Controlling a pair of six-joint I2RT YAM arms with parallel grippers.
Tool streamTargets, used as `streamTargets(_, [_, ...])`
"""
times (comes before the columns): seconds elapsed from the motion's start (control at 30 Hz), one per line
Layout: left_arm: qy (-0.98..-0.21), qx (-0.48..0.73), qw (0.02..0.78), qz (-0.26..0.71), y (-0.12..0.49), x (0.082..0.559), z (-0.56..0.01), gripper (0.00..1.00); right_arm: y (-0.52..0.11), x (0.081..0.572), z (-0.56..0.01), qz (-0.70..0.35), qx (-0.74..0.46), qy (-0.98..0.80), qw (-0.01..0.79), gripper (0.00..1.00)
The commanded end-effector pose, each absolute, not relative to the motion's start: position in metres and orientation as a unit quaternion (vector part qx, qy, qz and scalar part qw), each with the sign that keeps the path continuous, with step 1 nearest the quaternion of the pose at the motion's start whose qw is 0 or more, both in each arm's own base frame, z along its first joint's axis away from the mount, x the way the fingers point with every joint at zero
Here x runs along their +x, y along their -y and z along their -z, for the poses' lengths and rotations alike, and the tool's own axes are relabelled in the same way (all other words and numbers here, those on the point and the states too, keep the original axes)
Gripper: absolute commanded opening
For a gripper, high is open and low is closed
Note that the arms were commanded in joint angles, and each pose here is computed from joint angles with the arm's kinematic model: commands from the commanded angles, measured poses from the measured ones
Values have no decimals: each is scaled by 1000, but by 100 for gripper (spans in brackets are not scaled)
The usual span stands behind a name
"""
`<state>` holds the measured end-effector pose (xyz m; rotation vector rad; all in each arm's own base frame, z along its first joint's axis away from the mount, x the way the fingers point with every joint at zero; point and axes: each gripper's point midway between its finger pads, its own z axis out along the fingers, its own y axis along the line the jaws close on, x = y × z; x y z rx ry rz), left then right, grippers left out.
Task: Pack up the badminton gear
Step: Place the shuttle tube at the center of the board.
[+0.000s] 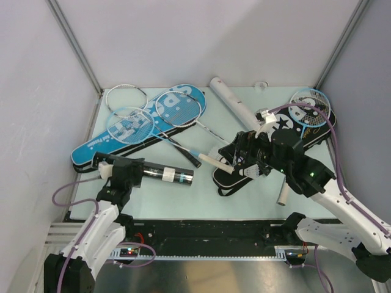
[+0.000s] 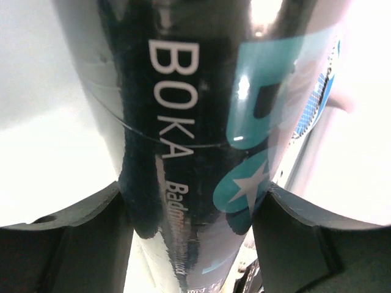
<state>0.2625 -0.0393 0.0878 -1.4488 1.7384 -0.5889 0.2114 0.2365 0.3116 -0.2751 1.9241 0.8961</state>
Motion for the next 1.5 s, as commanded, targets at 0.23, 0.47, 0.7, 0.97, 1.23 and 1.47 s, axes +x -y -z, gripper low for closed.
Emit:
streamTargets(0.23, [-594,-671,377,235,21,257,-72,70,-241,213,-312,-375,-106,-788,478,99])
streamTargets(0.47, [-600,-666,378,231,22,259,-76,85,-241,215,-312,-373,-108,-787,479,100])
streamTargets(0.7, [-595,-664,394,223,16,258,-88,99,-241,215,-312,-372,-108,-786,481,100])
streamTargets(0.97, [-636,-584,473,177,1,263,-139,100,-217,238,-285,-317,-41,-823,469,99])
streamTargets(1.23, [-703,-418,559,137,2,265,-210,100,-177,288,-255,-203,-70,-843,493,100])
streamTargets(1.47, [-789,-209,549,181,52,268,-225,100,-140,364,-230,-118,-91,-846,512,98])
